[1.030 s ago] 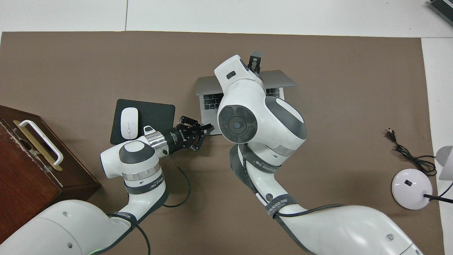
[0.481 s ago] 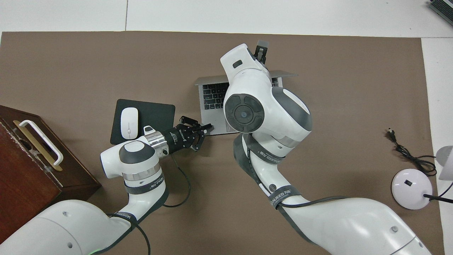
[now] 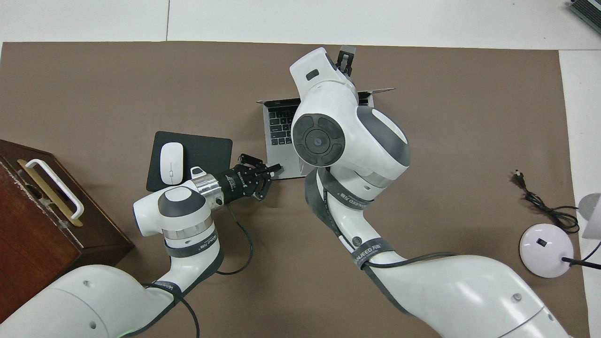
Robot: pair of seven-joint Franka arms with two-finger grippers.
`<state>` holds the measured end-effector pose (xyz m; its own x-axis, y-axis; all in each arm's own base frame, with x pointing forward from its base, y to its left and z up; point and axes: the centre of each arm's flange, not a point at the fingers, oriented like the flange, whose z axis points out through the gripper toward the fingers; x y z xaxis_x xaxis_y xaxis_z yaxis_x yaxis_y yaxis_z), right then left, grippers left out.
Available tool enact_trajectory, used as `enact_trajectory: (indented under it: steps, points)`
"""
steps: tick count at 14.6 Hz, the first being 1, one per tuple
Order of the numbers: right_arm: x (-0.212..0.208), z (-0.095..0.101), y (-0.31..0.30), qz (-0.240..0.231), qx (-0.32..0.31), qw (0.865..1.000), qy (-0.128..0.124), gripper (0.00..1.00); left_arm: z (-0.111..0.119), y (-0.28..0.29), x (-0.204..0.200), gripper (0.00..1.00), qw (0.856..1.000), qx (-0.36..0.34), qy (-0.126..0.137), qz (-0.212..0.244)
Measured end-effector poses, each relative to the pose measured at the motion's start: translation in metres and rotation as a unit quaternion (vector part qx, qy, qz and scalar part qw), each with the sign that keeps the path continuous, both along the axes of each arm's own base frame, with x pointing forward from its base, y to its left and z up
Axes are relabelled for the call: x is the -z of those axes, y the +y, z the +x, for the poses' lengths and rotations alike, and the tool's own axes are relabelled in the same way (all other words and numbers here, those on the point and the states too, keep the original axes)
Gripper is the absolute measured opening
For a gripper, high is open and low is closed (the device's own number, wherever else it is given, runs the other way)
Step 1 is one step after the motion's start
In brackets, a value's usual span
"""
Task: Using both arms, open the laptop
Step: 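Lift the laptop lid upward with the right gripper, then push the lid fully open with the right gripper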
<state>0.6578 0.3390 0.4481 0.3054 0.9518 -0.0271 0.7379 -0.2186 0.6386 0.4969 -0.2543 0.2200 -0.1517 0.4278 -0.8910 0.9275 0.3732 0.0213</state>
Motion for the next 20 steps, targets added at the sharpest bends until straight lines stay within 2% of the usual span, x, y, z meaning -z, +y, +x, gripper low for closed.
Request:
enact_trajectory:
  steps: [5, 8, 11, 20]
  points:
    - [-0.003, 0.004, 0.002, 0.001, 0.001, 1.000, -0.005, 0.90, 0.000, 0.000, 0.000, 0.01, 1.000, 0.000, 0.000, 0.000]
    - [-0.004, 0.007, 0.002, 0.002, 0.002, 1.000, -0.006, 0.91, 0.000, 0.000, 0.000, 0.01, 1.000, 0.000, 0.000, -0.001]
    - [-0.006, 0.012, 0.003, -0.001, 0.009, 1.000, -0.008, 1.00, 0.000, 0.000, 0.000, 0.01, 1.000, 0.000, 0.000, -0.001]
    - [-0.007, 0.021, 0.005, -0.008, 0.011, 1.000, -0.018, 1.00, 0.000, 0.000, 0.000, 0.01, 1.000, 0.000, 0.000, -0.002]
